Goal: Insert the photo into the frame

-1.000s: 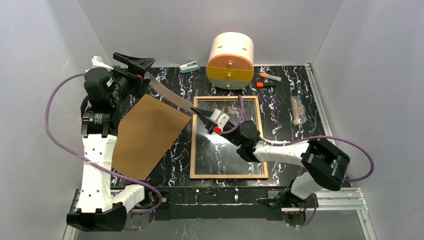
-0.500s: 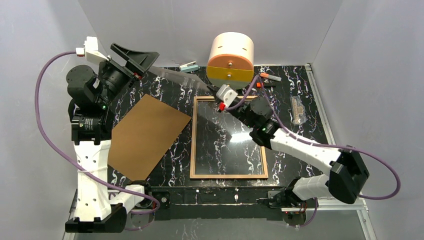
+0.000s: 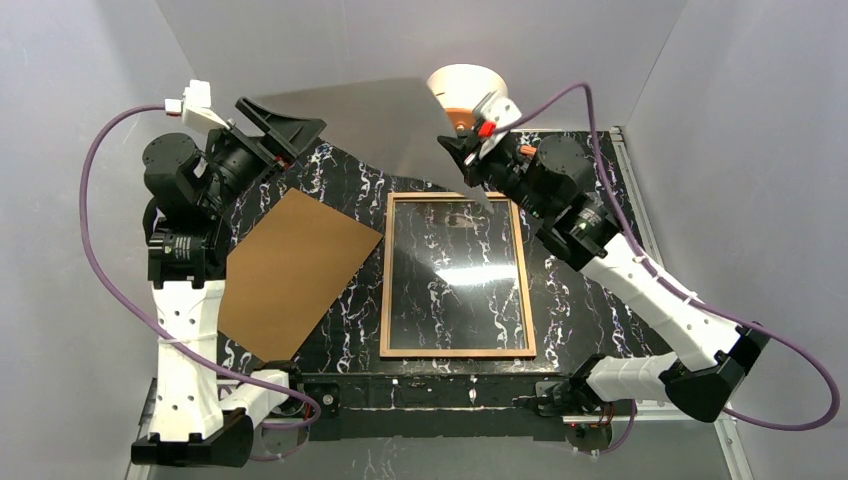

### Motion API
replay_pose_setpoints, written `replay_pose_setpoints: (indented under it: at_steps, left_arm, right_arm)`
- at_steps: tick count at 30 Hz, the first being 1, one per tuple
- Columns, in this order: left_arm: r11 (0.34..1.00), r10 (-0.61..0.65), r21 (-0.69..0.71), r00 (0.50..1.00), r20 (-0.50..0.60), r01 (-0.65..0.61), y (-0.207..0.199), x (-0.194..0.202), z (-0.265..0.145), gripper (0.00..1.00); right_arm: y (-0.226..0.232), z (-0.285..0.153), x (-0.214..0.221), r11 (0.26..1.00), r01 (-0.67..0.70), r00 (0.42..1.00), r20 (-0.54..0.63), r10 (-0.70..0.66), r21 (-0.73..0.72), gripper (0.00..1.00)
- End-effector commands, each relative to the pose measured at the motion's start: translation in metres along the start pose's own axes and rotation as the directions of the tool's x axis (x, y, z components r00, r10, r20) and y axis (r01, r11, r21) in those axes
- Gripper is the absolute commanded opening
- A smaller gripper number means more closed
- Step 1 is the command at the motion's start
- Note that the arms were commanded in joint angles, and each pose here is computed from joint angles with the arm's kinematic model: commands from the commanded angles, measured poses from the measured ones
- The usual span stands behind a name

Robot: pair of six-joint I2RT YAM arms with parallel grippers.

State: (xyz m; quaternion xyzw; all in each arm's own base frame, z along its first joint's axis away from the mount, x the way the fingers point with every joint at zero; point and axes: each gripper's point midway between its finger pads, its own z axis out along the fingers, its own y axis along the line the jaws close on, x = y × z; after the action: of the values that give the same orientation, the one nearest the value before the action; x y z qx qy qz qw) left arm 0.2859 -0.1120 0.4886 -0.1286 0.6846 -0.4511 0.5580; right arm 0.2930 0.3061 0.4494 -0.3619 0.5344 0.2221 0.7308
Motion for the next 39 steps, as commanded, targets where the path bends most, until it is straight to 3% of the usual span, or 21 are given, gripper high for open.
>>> replay_pose_setpoints:
  at_steps: [1, 5, 10, 15, 22, 24, 27, 30, 35, 39]
  left_arm:
    - [0.995, 0.082, -0.059, 0.996, -0.044, -0.084, 0.014, 0.010, -0.008, 0.98]
    - [0.968, 0.197, -0.148, 0.980, -0.038, -0.200, 0.017, -0.006, -0.017, 0.98]
    - [0.967, 0.188, -0.165, 0.980, -0.059, -0.195, 0.023, -0.003, -0.014, 0.98]
    - [0.970, 0.128, -0.193, 0.986, -0.108, -0.147, 0.047, 0.015, -0.005, 0.98]
    - [0.964, 0.075, -0.236, 0.975, -0.211, -0.125, 0.085, 0.048, 0.001, 0.98]
    - [0.959, 0.055, -0.257, 0.971, -0.233, -0.116, 0.096, 0.057, 0.001, 0.98]
    - [0.953, 0.027, -0.285, 0.966, -0.257, -0.102, 0.111, 0.070, 0.000, 0.98]
    - [0.943, -0.018, -0.323, 0.956, -0.292, -0.081, 0.133, 0.089, -0.001, 0.98]
    - [0.926, -0.092, -0.374, 0.934, -0.344, -0.047, 0.166, 0.122, -0.003, 0.98]
    - [0.914, -0.151, -0.406, 0.914, -0.376, -0.016, 0.189, 0.144, -0.002, 0.98]
  right_arm:
    - [0.000, -0.012, 0.002, 0.939, -0.335, 0.927, -0.153, 0.343, 0.076, 0.01]
    - [0.009, -0.019, 0.015, 0.835, -0.530, 0.796, -0.254, 0.550, 0.147, 0.01]
    - [0.022, -0.038, 0.049, 0.682, -0.689, 0.568, -0.402, 0.718, 0.245, 0.01]
    - [0.036, -0.056, 0.068, 0.482, -0.834, 0.298, -0.515, 0.803, 0.268, 0.01]
    - [0.038, -0.073, 0.131, 0.258, -0.890, 0.001, -0.564, 0.826, 0.375, 0.01]
    - [0.037, -0.074, 0.136, 0.216, -0.903, -0.035, -0.564, 0.825, 0.372, 0.01]
    - [0.036, -0.071, 0.133, 0.206, -0.911, -0.035, -0.564, 0.825, 0.357, 0.01]
    - [0.037, -0.076, 0.144, 0.187, -0.902, -0.071, -0.560, 0.825, 0.389, 0.01]
    - [0.028, -0.096, 0.196, 0.181, -0.844, -0.130, -0.518, 0.845, 0.506, 0.01]
    - [0.011, -0.113, 0.240, 0.190, -0.795, -0.140, -0.479, 0.867, 0.576, 0.01]
